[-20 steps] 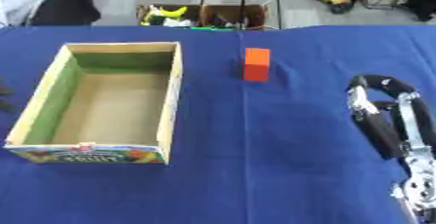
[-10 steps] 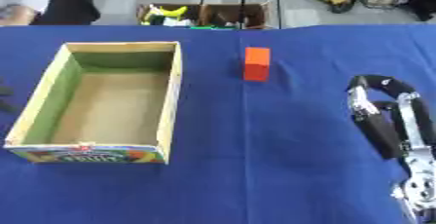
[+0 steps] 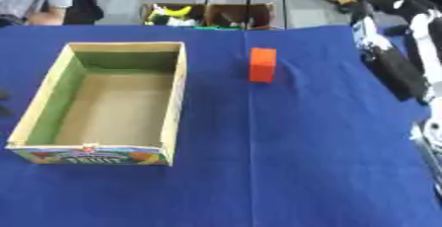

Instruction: Pick up objects on the table and place them in the box.

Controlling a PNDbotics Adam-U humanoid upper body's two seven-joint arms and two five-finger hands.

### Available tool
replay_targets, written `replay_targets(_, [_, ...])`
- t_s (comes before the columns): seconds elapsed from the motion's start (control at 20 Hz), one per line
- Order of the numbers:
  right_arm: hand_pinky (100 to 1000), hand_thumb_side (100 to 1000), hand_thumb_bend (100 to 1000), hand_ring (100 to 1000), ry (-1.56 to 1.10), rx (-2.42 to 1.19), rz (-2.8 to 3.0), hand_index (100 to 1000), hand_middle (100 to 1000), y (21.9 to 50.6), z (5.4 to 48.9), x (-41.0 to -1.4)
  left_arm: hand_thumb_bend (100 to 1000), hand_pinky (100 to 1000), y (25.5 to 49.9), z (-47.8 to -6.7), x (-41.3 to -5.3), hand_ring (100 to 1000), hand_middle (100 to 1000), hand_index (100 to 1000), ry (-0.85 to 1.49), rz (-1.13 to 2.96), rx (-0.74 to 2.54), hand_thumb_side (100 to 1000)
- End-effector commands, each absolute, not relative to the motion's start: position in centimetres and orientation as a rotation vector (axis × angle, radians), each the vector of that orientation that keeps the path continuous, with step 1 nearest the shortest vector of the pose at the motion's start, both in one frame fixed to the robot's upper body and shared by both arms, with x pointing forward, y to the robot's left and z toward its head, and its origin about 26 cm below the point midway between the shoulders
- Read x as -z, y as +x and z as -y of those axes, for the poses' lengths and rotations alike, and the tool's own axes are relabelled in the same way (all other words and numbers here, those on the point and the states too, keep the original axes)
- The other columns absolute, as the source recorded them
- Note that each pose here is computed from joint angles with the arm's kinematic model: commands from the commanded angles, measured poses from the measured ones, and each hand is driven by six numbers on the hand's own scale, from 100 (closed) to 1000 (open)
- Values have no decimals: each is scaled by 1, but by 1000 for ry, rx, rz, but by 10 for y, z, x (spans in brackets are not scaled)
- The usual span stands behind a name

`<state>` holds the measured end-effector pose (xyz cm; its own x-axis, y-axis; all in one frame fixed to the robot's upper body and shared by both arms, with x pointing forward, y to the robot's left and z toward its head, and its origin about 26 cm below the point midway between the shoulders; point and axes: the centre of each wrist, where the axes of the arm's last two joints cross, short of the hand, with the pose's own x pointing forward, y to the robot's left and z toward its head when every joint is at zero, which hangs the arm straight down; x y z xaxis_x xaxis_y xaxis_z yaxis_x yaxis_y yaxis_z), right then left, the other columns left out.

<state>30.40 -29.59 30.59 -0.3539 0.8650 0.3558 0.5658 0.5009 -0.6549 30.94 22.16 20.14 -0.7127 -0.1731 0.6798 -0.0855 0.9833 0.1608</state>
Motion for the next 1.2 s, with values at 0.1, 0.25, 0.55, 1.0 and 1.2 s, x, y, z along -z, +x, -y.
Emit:
replay_targets(0.1, [750, 940, 271, 880, -1307, -692, 1977, 810, 773, 310, 299, -336, 100, 482, 306, -224, -208, 587, 571, 728, 185, 2390, 182, 999])
replay_targets(0.25, [756, 939, 344, 885, -1335, -753, 1904, 816, 778, 325, 303, -350, 100, 482, 306, -223, -208, 587, 571, 728, 180, 2388, 190, 998])
replay_targets(0.55, [774, 918, 546, 905, -1316, -852, 1716, 839, 774, 371, 322, -360, 100, 482, 306, -222, -207, 587, 571, 728, 171, 2382, 208, 998])
replay_targets(1.0, [815, 862, 773, 946, -1275, -906, 1518, 880, 827, 436, 347, -364, 100, 482, 306, -221, -207, 588, 572, 729, 158, 2378, 233, 997])
replay_targets(1.2, [841, 798, 826, 976, -1217, -974, 1461, 889, 851, 448, 354, -364, 100, 483, 306, -222, -207, 588, 572, 730, 157, 2378, 238, 998])
